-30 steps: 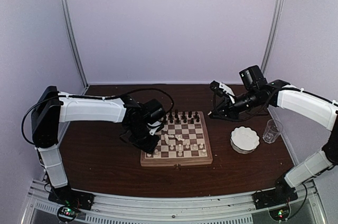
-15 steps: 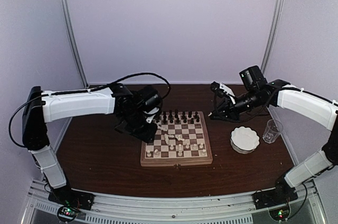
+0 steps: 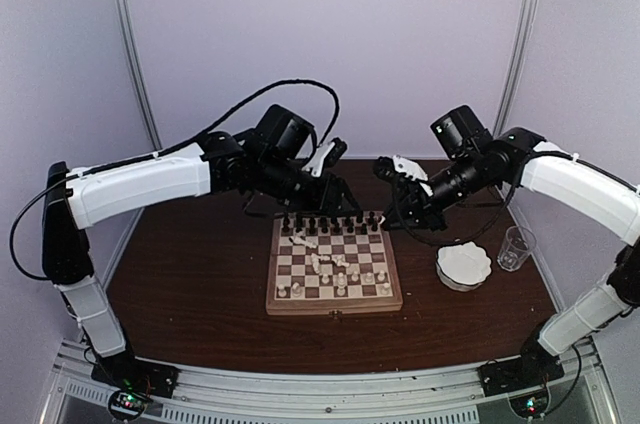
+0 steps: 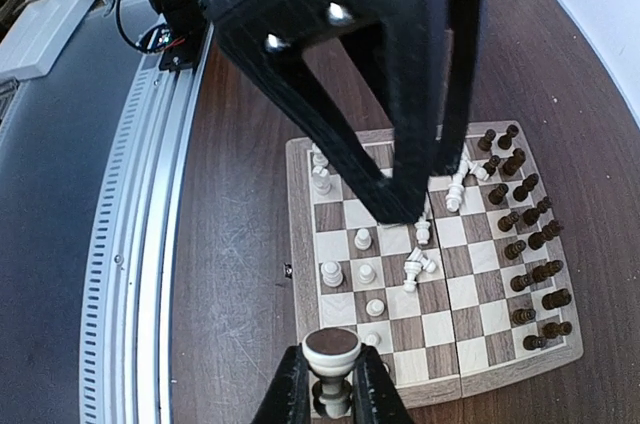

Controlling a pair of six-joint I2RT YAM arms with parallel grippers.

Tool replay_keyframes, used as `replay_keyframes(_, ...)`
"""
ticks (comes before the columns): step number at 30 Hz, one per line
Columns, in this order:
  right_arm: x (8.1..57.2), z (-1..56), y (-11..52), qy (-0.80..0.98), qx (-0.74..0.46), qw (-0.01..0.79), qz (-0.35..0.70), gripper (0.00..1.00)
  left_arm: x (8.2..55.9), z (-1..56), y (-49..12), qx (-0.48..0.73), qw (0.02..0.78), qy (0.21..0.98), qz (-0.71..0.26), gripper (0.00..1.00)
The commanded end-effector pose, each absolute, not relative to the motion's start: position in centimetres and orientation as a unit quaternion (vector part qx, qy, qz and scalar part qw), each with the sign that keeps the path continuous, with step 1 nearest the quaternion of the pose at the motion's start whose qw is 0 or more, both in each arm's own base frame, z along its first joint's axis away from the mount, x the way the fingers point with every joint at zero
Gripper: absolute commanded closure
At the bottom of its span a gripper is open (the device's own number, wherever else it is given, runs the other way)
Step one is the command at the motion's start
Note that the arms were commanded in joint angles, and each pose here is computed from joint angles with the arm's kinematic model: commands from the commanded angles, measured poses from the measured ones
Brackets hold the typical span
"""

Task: Set up the chess pieces on the board
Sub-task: Pick up the pawn from the chessboard.

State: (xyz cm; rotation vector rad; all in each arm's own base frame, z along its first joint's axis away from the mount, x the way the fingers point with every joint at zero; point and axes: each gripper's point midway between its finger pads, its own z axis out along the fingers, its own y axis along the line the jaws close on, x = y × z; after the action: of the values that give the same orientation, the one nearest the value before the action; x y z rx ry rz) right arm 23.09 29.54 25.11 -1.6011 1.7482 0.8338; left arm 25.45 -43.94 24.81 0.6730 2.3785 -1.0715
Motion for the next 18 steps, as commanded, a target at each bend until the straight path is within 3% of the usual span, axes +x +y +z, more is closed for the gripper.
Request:
replay_keyframes(1,24.0,23.6,29.2,0.671,-0.631,0.296,0.254,0.97,25.7,26.3,-45.0,0.224,0.229,0.849,-0.420,0.53)
replay_keyframes(10,27.5,16.0,29.2,0.718,-0.637,0.203,0.194,0.98,27.4,24.7,-35.4,0.148,0.296,0.885,-0.329,0.52)
replay_keyframes(18,30.5,9.3,29.8,0.747,-0.631,0.127,0.164,0.98,26.9,23.6,-33.4,0.142,0.299,0.891,-0.310,0.52)
